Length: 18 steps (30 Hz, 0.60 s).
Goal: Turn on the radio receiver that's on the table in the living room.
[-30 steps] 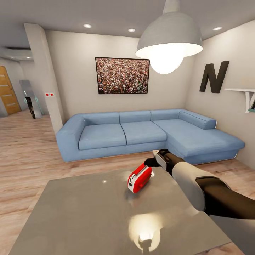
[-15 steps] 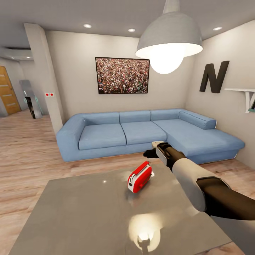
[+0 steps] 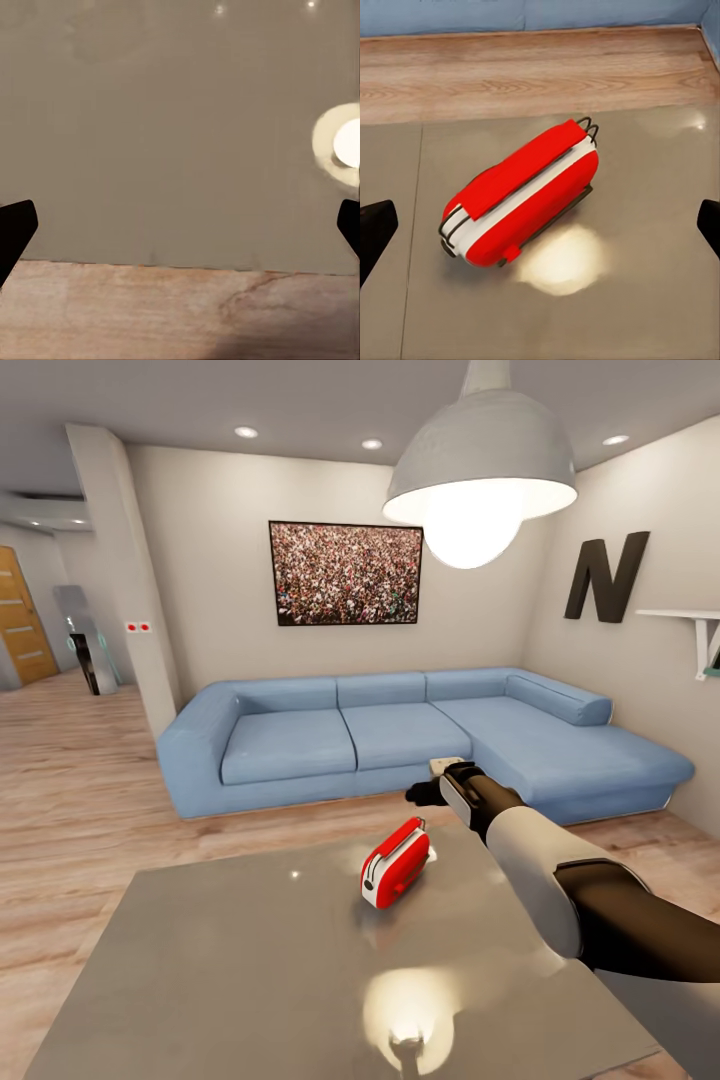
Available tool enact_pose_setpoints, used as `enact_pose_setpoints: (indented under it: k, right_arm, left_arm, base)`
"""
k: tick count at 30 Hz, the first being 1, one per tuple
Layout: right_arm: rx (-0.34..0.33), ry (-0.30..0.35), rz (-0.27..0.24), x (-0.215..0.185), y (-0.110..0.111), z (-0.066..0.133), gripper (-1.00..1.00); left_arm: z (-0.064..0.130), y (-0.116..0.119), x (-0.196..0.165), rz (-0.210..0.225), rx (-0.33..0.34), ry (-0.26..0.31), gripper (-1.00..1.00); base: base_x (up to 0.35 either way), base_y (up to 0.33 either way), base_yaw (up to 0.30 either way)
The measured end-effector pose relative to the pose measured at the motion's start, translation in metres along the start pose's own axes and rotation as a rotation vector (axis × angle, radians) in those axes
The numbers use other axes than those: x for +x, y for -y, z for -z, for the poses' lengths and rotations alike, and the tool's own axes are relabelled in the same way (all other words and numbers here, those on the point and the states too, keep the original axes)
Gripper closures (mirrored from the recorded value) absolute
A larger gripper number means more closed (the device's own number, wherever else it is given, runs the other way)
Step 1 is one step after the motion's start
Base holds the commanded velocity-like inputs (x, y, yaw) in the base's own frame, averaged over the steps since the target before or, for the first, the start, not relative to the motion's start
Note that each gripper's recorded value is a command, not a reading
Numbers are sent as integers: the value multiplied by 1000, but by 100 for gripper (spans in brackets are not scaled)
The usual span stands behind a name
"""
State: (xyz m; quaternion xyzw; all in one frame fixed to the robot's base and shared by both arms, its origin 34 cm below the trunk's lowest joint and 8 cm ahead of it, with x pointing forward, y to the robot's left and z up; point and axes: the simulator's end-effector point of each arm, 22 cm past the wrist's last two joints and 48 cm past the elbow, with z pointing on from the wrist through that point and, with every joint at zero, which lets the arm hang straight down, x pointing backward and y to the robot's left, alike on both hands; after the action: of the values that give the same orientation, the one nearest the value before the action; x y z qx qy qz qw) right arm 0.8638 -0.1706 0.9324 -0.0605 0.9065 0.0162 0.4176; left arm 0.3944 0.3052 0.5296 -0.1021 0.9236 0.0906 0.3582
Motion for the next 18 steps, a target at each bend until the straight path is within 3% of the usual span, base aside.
enact_pose_setpoints:
  k: [5,18]
  right_arm:
    - [-1,0,-2,0,0,0,-100]
    - [-4,3,-7,-1,0,0,-100]
  left_arm:
    - [0,-1,0,1,-3,0,-100]
    - [0,-1,0,0,-3,0,-100]
  base:
    - [182,0,0]
    - [10,0,0]
